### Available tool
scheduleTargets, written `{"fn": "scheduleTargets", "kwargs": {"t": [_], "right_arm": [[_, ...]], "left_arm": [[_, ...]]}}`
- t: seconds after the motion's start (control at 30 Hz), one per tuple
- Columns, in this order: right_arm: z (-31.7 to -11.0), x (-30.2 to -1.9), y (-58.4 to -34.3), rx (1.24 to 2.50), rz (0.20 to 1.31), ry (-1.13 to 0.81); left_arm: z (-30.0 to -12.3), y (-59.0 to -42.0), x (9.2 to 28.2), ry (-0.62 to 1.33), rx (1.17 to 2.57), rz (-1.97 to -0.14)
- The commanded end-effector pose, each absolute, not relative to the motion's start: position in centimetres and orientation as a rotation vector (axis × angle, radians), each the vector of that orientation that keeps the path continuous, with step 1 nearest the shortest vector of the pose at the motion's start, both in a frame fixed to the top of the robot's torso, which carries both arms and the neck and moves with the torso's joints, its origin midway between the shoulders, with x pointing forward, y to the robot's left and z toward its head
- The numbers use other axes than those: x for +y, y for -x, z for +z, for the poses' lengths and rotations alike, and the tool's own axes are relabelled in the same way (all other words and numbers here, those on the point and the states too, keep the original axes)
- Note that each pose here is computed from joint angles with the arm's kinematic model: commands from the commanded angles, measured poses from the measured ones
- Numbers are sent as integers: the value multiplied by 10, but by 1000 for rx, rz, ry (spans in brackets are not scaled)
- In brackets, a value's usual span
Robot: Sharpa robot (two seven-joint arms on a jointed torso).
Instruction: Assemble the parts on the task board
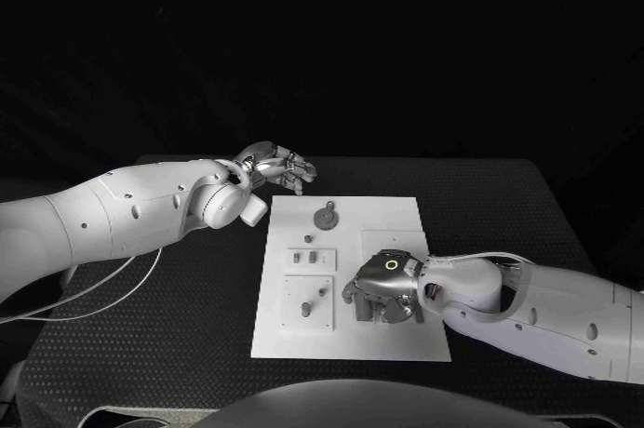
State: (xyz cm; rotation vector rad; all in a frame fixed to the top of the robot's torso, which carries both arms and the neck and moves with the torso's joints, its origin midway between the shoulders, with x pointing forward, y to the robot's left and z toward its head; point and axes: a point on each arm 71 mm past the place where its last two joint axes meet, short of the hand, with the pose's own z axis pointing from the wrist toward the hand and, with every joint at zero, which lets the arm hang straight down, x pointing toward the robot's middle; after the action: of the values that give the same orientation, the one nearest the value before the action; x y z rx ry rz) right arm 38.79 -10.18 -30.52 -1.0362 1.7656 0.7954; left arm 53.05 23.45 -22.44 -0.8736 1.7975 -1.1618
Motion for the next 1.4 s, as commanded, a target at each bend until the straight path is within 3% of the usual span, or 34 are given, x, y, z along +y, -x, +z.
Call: {"fn": "scheduleTargets", "kwargs": {"t": [0.03, 1.4], "right_arm": [[-308, -102, -388, 1778, 776, 1065], [-303, -110, -390, 1652, 835, 993]], "left_arm": [[-224, -530, 232, 870, 1807, -1183], [-224, -530, 232, 870, 1814, -1183]]}}
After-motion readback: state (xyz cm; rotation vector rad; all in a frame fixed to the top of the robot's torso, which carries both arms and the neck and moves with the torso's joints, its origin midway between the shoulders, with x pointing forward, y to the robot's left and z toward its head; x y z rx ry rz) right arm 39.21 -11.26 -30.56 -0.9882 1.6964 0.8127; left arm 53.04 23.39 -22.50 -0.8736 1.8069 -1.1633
